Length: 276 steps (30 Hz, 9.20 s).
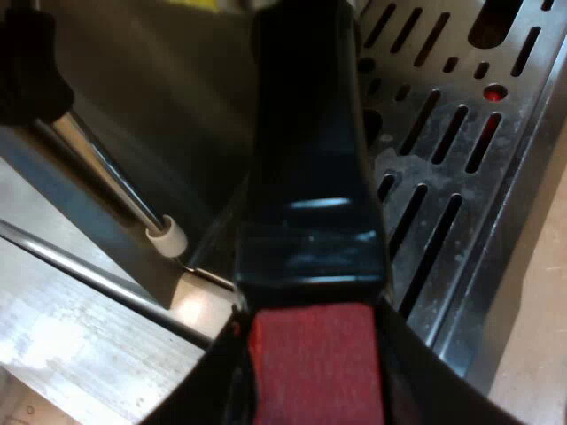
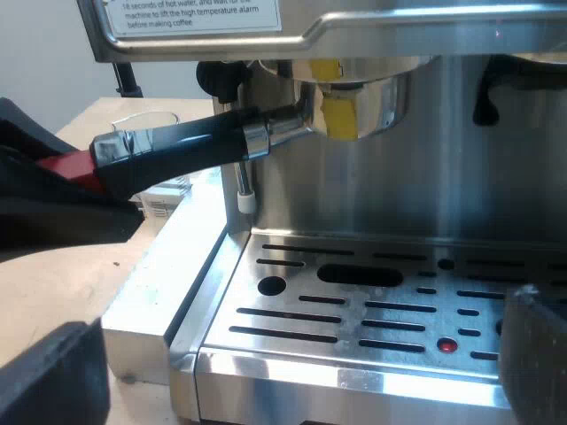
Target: Put the handle in the coffee machine
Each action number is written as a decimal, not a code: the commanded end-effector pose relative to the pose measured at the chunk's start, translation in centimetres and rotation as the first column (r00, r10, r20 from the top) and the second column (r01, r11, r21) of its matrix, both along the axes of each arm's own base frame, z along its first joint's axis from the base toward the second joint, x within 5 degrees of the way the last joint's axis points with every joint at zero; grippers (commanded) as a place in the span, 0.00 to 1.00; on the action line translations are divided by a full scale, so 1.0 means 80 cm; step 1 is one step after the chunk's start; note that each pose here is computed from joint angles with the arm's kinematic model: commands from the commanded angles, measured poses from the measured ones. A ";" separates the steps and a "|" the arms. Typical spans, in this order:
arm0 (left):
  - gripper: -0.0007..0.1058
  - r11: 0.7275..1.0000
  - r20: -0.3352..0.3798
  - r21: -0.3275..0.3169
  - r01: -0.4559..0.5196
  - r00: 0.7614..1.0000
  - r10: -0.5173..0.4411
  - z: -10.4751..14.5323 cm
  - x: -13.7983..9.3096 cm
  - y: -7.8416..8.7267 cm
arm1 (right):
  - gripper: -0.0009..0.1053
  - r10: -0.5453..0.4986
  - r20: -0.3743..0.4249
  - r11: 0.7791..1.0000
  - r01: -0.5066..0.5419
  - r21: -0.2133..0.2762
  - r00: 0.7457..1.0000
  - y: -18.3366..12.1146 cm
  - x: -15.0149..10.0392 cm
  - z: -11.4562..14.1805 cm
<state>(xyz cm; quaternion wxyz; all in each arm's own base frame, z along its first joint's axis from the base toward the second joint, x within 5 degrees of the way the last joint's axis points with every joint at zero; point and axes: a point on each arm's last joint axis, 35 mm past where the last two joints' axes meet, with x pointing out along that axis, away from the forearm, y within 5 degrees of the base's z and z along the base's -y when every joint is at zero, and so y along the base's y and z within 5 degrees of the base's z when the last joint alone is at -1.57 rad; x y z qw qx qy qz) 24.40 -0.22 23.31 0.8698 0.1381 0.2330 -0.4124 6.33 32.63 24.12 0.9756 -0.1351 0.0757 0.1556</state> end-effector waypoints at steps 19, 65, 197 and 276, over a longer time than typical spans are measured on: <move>0.01 0.996 0.002 -0.091 0.019 1.000 -0.019 0.036 0.009 -0.001 | 0.86 -0.011 0.008 1.000 0.011 0.003 1.000 -0.001 0.003 0.004; 0.01 0.981 -0.091 -0.178 0.077 0.991 -0.094 0.052 0.002 -0.005 | 0.35 -0.068 0.056 0.996 0.064 0.058 0.996 0.013 0.145 -0.068; 0.01 0.947 0.037 0.042 -0.320 0.947 0.318 0.144 -0.020 0.009 | 0.35 -0.228 0.355 0.968 0.171 0.186 0.907 0.031 0.238 -0.019; 0.01 0.990 -0.603 -0.006 -0.140 0.790 0.108 0.064 -0.030 -0.061 | 0.35 -0.214 0.369 0.975 0.176 0.135 0.904 0.026 0.229 0.008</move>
